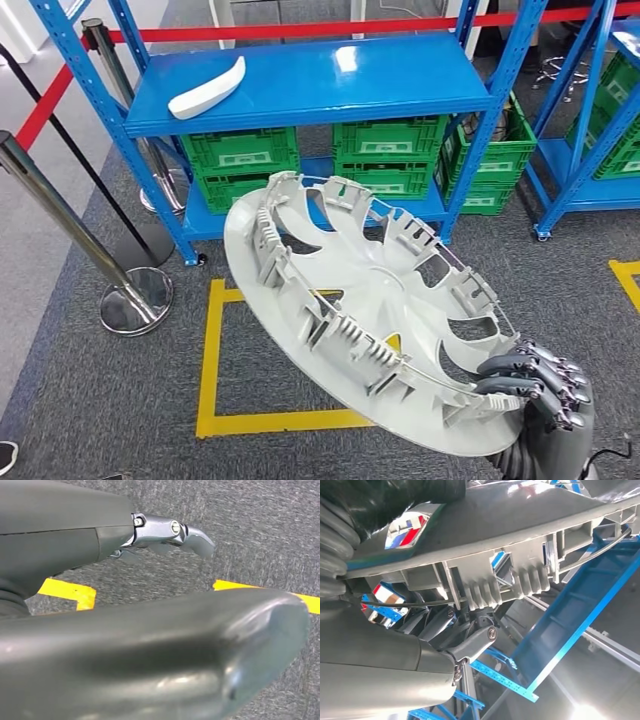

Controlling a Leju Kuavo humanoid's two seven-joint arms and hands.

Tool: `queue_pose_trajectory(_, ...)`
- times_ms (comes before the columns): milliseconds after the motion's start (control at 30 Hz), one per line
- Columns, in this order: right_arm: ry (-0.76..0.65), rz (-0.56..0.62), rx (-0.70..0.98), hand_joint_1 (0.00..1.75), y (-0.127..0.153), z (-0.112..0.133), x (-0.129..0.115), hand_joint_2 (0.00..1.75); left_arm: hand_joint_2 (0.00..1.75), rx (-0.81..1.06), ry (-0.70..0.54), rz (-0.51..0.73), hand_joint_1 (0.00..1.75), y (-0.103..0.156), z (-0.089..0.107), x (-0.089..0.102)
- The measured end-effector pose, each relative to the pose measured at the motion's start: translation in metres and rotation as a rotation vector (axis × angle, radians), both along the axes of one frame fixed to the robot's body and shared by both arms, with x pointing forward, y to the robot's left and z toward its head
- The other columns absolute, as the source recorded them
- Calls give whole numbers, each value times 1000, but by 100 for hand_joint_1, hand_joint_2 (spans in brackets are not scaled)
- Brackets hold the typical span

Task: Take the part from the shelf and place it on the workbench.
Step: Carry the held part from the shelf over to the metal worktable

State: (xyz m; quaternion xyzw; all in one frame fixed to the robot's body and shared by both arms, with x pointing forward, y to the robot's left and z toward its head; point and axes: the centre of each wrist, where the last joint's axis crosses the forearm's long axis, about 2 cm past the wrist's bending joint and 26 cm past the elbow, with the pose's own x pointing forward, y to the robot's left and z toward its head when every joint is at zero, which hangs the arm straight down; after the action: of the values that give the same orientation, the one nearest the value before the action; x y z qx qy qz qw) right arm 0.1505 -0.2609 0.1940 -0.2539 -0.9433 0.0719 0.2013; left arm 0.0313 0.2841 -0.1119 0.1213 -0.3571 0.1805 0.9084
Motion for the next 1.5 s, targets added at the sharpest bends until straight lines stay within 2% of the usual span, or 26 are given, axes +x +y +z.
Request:
queue_pose_trajectory(267, -11, -4, -10, 175, 0, 2, 0, 175, 0, 3, -14, -3, 0, 1, 0, 6)
queue_pose_trajectory(1500, -5, 12, 22, 175, -1, 4, 2, 175, 0, -3, -17, 0, 0, 2, 0, 4)
